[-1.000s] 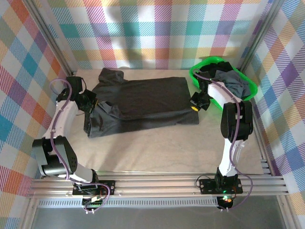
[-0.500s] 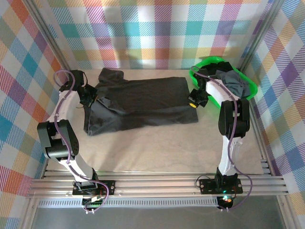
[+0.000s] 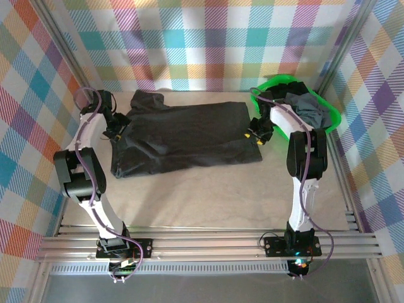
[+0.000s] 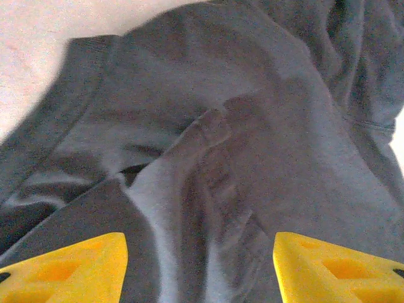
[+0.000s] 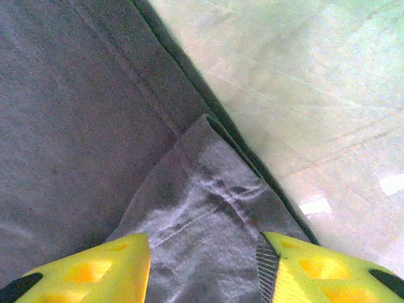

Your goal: Fold and stack the t-shirts

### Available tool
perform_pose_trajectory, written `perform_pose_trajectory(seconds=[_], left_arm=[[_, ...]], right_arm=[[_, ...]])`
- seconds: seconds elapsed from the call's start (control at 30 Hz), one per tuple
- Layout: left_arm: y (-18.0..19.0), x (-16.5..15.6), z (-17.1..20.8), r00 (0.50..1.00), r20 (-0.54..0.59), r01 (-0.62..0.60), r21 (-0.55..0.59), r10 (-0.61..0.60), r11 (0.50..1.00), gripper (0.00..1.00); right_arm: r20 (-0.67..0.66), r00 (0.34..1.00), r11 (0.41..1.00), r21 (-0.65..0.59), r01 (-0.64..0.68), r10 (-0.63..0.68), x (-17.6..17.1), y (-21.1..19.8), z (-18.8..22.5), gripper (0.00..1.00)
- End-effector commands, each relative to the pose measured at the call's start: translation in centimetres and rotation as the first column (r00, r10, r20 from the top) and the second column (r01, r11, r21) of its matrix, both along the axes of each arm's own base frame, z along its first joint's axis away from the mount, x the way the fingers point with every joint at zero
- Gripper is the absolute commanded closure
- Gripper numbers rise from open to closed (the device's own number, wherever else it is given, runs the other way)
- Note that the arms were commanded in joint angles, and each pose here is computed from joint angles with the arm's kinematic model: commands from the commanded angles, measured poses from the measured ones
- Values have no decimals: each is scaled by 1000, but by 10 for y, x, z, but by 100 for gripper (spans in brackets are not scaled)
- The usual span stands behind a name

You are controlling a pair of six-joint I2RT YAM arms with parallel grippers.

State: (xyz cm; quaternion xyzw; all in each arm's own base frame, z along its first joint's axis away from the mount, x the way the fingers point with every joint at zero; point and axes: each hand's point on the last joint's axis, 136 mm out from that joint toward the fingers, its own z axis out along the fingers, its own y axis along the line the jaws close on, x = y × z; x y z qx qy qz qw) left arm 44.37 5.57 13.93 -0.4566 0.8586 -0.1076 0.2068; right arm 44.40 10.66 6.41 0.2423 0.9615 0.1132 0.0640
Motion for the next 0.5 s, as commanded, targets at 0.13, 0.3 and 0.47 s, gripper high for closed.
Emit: perform_pose_trajectory(seconds=[0.13,0.3,0.47], left_arm=[[8,-138,-14,965,-222,-140,13,140,990,42],[10,-178,-62,907,-304,-353,-174,291,919,42],[25,-181,-77,844,-329,-502,-201,424,842,41]], right_arm=[[55,998,998,59,-38,35,-47,4,25,49],[41,997,994,94,-62,58,-73,6,4,45],[13,996,992,93,-87,86,-81,5,-16,42]])
